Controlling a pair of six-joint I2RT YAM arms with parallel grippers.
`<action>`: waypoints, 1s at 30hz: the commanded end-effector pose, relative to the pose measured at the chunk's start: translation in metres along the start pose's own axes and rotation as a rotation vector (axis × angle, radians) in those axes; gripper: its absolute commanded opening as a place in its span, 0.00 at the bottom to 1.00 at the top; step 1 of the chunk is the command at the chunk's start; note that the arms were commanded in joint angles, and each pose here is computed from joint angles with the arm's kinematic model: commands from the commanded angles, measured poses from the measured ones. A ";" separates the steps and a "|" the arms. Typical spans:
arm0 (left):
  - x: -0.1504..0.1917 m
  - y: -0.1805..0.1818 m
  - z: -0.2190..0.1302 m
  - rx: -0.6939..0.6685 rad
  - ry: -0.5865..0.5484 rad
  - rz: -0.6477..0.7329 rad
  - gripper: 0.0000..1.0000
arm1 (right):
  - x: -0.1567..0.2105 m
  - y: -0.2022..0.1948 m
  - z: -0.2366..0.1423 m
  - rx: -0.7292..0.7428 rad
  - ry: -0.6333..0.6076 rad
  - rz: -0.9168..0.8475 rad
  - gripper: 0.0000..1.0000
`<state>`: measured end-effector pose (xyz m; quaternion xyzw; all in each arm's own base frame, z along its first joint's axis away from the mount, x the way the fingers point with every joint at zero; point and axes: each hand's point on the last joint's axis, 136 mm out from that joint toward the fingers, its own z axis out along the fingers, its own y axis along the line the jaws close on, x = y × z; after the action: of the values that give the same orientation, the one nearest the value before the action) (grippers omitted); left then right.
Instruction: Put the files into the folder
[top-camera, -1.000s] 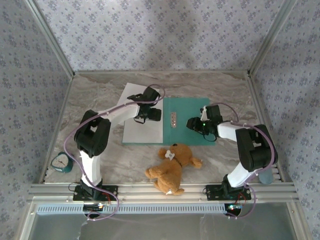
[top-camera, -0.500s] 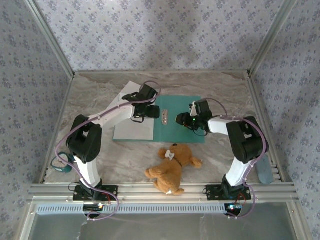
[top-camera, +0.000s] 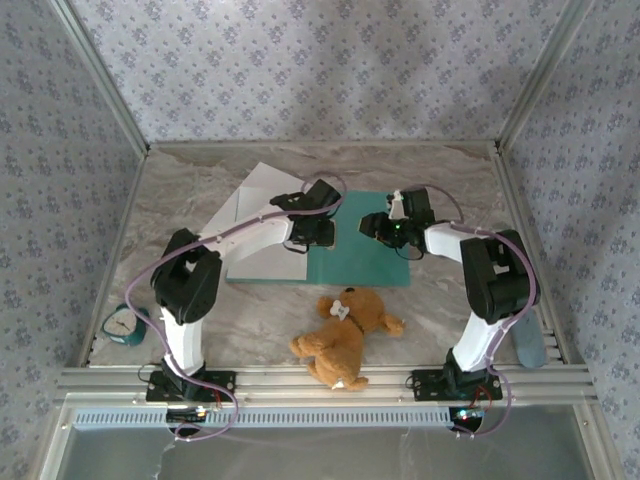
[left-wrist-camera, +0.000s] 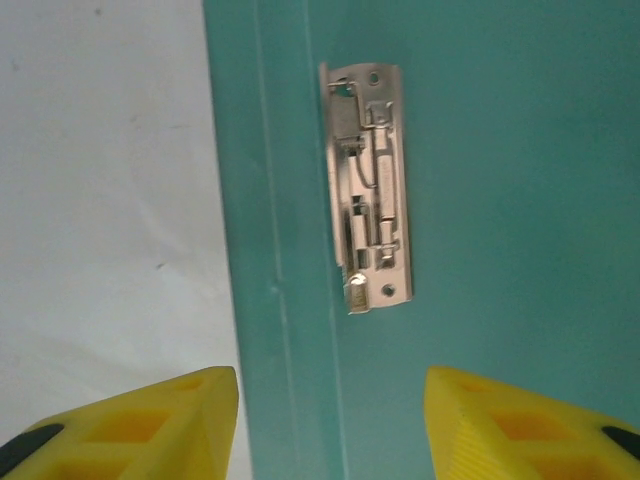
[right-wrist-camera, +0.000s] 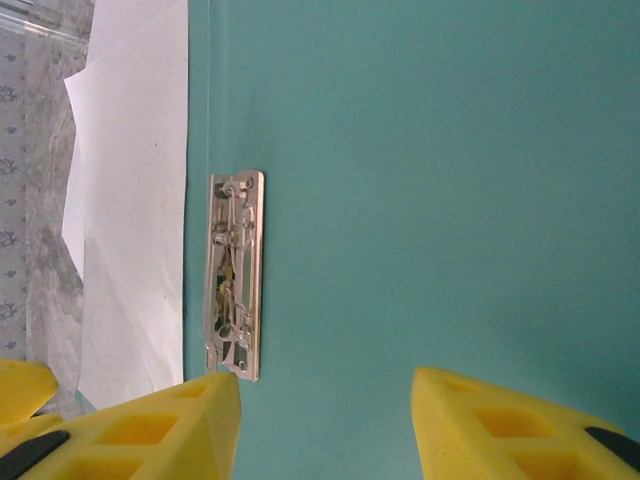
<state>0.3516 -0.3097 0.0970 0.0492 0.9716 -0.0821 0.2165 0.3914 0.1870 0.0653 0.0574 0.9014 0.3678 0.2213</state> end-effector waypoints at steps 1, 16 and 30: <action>0.003 0.000 0.007 -0.066 0.018 -0.014 0.50 | 0.013 -0.004 -0.004 -0.003 0.033 -0.011 0.50; 0.016 -0.008 0.041 -0.083 0.080 -0.016 0.27 | 0.026 -0.020 0.003 0.029 0.051 0.003 0.49; 0.022 -0.016 0.055 -0.068 0.132 -0.009 0.18 | 0.027 -0.019 0.004 0.016 0.062 0.027 0.50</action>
<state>0.3573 -0.3291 0.0425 0.0366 0.9838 -0.0480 0.1690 0.3714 0.1820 0.0435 0.0601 0.9100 0.3602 0.1961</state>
